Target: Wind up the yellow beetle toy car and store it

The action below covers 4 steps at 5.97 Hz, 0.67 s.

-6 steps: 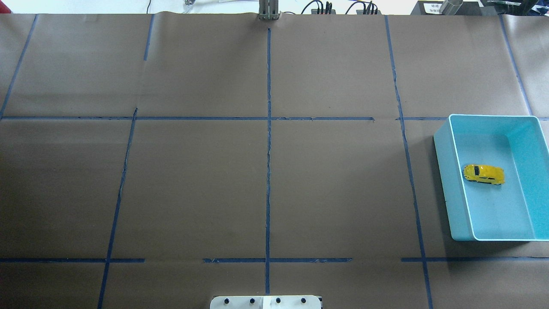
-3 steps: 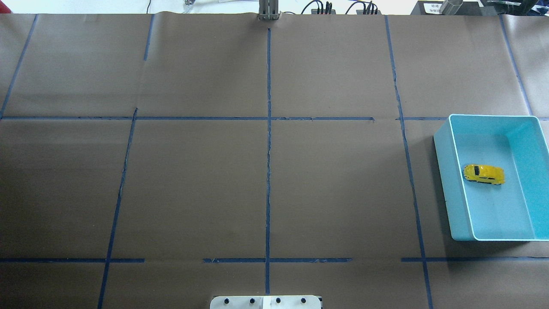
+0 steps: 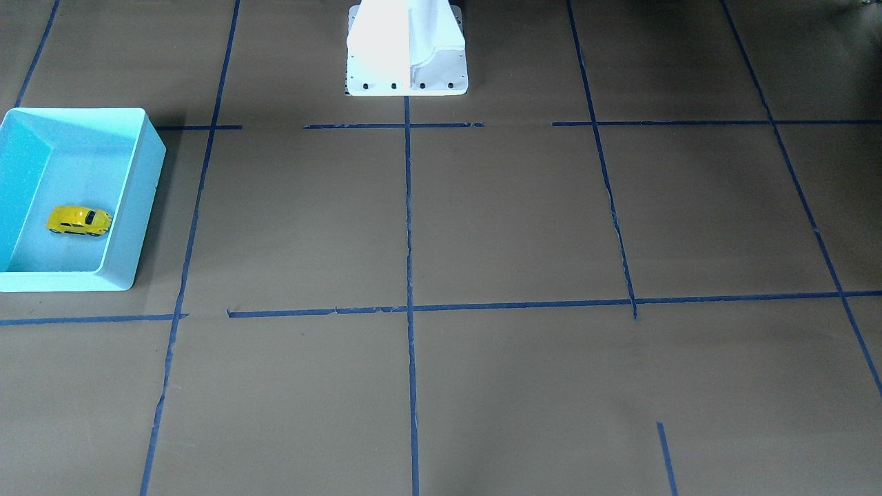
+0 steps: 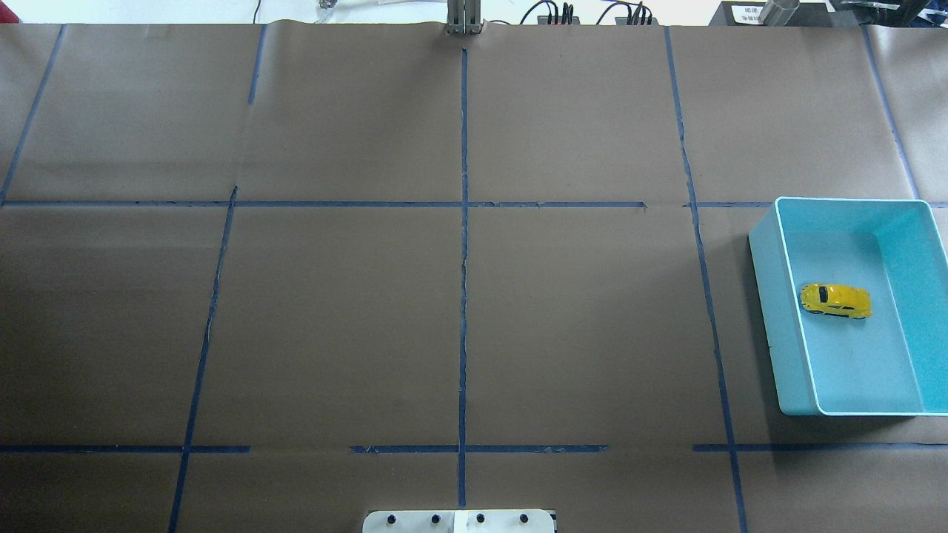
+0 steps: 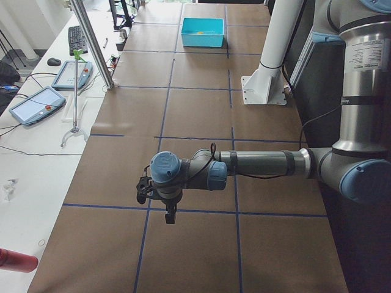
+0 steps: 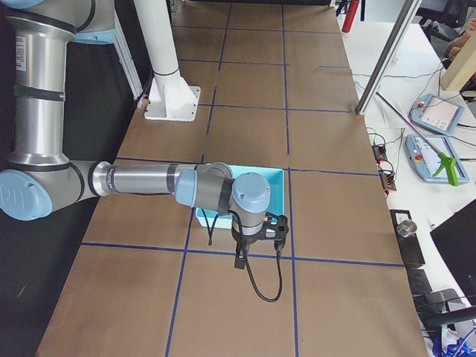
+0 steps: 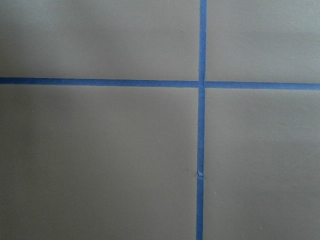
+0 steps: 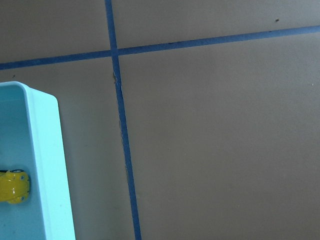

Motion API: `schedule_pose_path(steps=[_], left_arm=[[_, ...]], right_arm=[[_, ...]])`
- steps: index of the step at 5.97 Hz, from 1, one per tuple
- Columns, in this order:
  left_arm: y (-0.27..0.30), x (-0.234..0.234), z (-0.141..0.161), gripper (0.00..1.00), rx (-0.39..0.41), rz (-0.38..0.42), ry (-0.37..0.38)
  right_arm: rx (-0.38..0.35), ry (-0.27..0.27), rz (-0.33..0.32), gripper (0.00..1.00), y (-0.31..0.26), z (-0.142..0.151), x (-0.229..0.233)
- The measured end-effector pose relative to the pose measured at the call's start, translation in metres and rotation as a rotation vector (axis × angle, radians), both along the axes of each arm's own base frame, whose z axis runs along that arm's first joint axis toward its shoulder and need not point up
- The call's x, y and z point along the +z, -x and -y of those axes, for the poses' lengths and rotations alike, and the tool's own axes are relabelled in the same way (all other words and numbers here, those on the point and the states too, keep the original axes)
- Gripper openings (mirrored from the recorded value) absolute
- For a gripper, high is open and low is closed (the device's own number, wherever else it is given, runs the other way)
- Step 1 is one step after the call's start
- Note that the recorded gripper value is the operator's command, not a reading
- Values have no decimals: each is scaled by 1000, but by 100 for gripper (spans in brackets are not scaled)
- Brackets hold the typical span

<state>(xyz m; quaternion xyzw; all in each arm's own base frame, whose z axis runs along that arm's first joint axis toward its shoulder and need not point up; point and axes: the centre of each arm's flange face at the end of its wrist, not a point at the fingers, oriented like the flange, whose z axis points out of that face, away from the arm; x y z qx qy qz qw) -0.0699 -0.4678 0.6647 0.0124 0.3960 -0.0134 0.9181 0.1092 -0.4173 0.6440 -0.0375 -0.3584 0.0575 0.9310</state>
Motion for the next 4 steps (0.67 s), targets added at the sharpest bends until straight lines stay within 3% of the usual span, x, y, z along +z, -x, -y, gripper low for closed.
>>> schedule_pose_path(steps=[4], left_arm=[[0,11,-2,100,2,-2,19]], right_arm=[[-3,21,-2,100,0,-1,12]])
